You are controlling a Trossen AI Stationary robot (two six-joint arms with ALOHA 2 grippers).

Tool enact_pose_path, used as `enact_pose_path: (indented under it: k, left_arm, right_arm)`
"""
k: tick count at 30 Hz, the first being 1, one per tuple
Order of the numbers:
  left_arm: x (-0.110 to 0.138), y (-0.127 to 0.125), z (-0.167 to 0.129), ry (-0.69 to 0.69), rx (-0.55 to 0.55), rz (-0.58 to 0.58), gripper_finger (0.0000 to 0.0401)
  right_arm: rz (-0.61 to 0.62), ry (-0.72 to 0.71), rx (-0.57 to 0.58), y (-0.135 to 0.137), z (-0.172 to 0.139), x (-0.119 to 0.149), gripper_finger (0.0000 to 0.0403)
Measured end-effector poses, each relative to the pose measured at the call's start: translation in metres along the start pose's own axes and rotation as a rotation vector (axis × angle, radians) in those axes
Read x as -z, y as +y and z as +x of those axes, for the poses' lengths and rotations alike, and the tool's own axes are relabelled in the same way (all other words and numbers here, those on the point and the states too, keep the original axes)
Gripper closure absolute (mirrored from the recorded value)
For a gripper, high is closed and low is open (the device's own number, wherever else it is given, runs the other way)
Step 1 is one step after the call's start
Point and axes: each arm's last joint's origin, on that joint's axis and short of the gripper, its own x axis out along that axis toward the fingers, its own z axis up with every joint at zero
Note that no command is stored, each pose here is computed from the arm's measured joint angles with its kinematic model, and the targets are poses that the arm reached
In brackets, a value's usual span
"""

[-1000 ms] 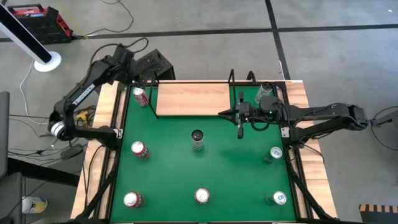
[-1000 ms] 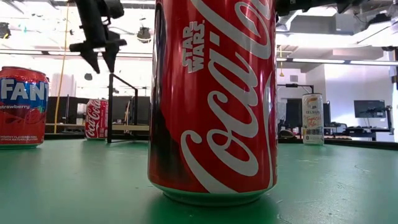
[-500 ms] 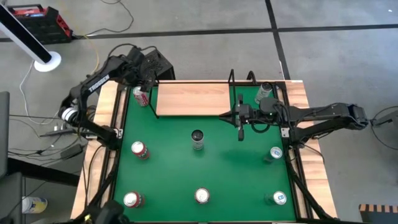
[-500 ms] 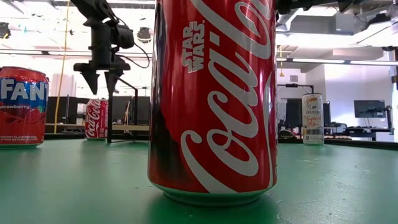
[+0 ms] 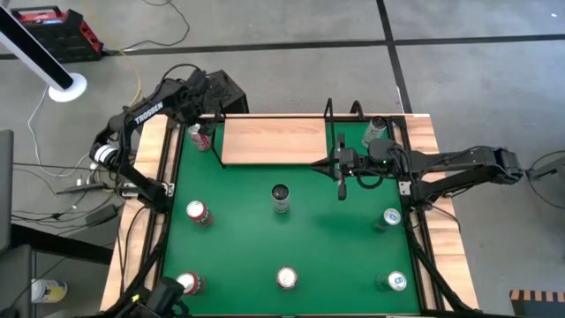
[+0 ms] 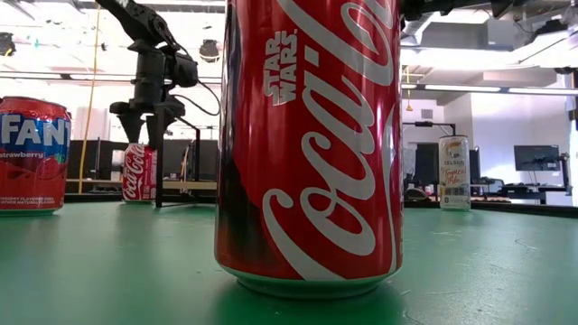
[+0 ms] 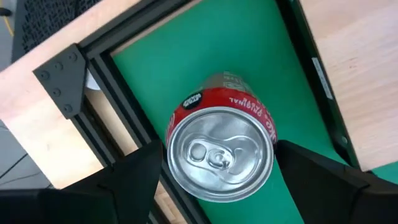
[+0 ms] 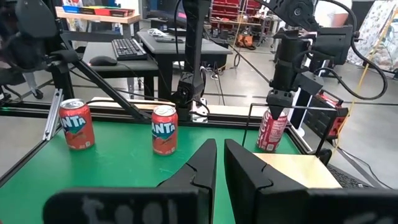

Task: Place canned beverage on shelf
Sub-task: Put the top red-white soda can on the shelf

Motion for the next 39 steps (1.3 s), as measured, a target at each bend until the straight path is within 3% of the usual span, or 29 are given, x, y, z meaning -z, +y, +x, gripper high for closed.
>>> enact_pose_path:
  k: [11,18,23,31,39]
  left_arm:
    - [-0.001,-0.002,0.005,0.032,0.059,0.097,0.0104]
    - [0.003,-0.002,0.005,0.068,0.062,0.118,0.0167]
    - [0.005,-0.002,0.003,0.078,0.063,0.119,0.0168]
    - [0.017,0.0,-0.014,0.062,0.055,0.11,0.0168]
    - [0.033,0.002,-0.043,-0.039,0.045,0.096,0.0169]
  right_arm:
    - [0.0,0.0,0.001,0.0,0.0,0.0,0.0345]
    - [0.001,0.0,0.002,0.0,0.0,0.0,0.0345]
    - [0.003,0.0,0.002,0.0,0.0,0.0,0.0345]
    - [0.003,0.0,0.002,0.0,0.0,0.0,0.0345]
    - [0.003,0.0,0.002,0.0,0.0,0.0,0.0345]
